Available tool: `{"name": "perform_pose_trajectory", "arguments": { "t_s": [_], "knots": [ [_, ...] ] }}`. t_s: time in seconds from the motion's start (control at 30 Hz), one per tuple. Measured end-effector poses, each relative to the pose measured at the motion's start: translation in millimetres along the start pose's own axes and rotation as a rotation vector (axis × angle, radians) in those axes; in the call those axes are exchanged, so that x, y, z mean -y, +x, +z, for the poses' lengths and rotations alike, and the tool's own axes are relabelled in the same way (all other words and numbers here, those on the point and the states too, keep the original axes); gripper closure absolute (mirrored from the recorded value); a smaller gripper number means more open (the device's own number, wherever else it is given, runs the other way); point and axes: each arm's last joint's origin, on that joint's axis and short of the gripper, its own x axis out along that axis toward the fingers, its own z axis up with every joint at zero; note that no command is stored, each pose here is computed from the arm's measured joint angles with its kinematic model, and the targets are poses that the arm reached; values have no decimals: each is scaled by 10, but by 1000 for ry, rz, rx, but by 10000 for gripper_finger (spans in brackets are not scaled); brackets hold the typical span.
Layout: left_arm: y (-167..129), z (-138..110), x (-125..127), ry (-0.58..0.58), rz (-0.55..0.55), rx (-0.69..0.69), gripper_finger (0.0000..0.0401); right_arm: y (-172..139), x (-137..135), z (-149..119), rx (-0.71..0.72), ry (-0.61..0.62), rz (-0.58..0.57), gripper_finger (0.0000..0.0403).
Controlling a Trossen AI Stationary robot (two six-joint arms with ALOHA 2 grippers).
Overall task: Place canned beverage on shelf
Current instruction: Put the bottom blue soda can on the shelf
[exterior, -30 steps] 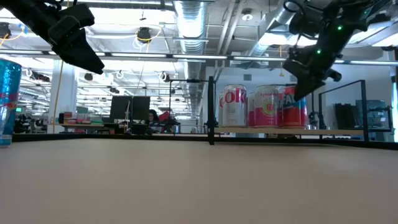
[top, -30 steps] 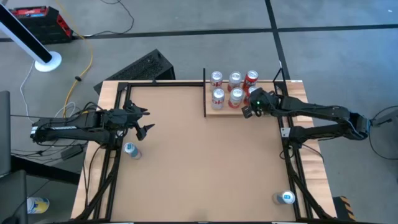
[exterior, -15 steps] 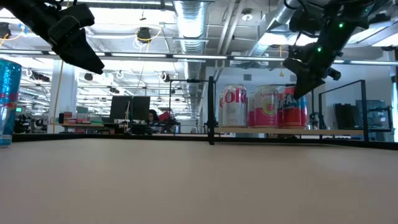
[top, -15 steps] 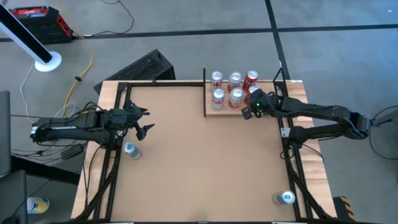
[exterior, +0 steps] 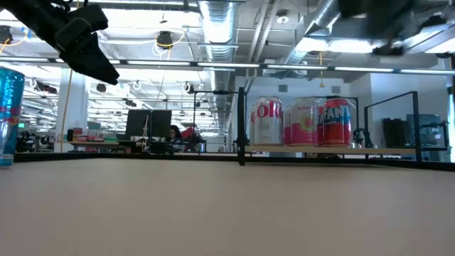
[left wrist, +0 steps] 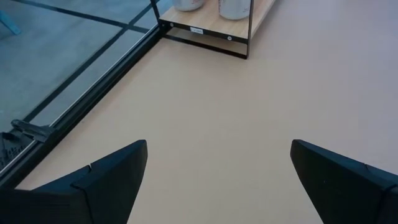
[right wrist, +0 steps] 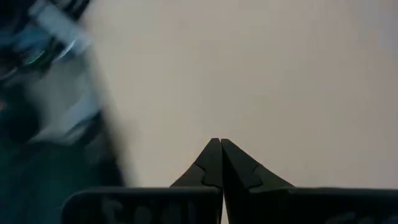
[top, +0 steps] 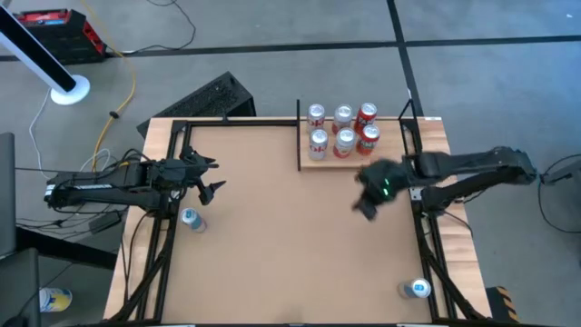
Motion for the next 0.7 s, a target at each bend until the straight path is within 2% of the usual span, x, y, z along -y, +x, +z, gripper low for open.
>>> {"name": "perform_pose_trajectory", "arguments": {
  "t_s": [0.13,0.27,0.37,0.47,0.63,0.7],
  "knots": [
    [0,0,0,0,0,0,19,-58,-430,-432,-231,130,139,383],
    [0,0,0,0,0,0,19,-195,-701,-855,-370,333,138,383],
    [0,0,0,0,0,0,19,-262,-766,-1098,-387,492,88,383],
    [0,0,0,0,0,0,19,-328,-745,-1315,-459,593,-11,383],
    [0,0,0,0,1,0,19,-427,-583,-1550,-538,663,-266,383],
    [0,0,0,0,0,0,19,-456,-544,-1600,-558,661,-324,381]
  ]
}}
